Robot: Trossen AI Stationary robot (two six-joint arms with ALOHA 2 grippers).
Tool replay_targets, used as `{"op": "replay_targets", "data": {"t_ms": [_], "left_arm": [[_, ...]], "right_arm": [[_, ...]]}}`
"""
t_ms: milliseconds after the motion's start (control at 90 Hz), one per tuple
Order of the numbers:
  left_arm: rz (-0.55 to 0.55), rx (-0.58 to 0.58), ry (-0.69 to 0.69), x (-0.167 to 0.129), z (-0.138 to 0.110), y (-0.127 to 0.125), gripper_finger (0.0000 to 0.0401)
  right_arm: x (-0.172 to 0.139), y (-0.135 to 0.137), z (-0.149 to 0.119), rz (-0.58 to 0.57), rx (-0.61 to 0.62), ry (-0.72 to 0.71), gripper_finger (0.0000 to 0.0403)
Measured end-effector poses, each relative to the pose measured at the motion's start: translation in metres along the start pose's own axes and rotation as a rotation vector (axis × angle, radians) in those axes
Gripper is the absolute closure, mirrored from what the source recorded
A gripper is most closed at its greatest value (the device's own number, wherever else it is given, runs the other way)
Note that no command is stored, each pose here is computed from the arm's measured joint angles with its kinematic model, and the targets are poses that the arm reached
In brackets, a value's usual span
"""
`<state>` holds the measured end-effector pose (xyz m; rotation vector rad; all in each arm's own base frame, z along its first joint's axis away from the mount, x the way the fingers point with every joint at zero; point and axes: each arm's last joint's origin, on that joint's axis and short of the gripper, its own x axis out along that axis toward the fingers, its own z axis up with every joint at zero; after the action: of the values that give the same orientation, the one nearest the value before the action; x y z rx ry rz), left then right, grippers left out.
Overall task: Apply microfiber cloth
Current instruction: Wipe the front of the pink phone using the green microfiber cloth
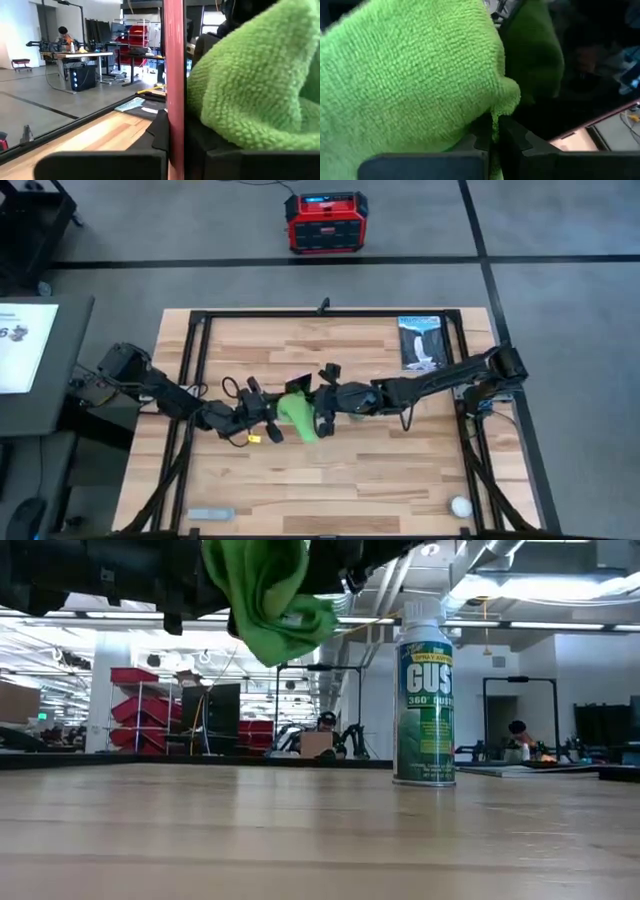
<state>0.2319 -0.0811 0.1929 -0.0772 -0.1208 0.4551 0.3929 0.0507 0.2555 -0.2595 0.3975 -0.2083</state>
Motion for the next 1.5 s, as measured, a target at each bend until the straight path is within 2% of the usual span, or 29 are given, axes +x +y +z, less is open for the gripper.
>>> {"op": "replay_targets", "data": {"t_ms": [189, 456, 578, 744, 1033, 1167, 1500], "left_arm": [[-0.004, -0.012, 0.0, 0.0, 0.0, 0.0, 0.0397], [-0.014, -0.026, -0.002, 0.0, 0.001, 0.0, 0.0397], [-0.015, -0.025, -0.001, 0.0, 0.001, -0.001, 0.0397], [-0.015, -0.025, 0.001, 0.0, 0.0, -0.001, 0.0397], [-0.015, -0.009, 0.009, 0.0, -0.001, 0.0, 0.0397], [-0.014, -0.011, 0.01, 0.0, -0.001, 0.0, 0.0397], [-0.014, -0.023, 0.007, 0.0, -0.001, 0.0, 0.0397]], "right_arm": [[-0.003, -0.006, 0.004, 0.001, -0.02, -0.007, 0.0403], [-0.032, -0.029, 0.039, -0.055, -0.07, -0.066, 0.0403], [-0.04, -0.034, 0.047, -0.079, -0.092, -0.07, 0.0403], [-0.042, -0.037, 0.048, -0.086, -0.085, -0.061, 0.0403], [-0.019, -0.02, 0.03, -0.031, -0.059, 0.01, 0.0403], [-0.016, -0.022, 0.029, -0.032, -0.058, 0.008, 0.0403], [-0.047, -0.047, 0.052, -0.084, -0.078, -0.087, 0.0403]]}}
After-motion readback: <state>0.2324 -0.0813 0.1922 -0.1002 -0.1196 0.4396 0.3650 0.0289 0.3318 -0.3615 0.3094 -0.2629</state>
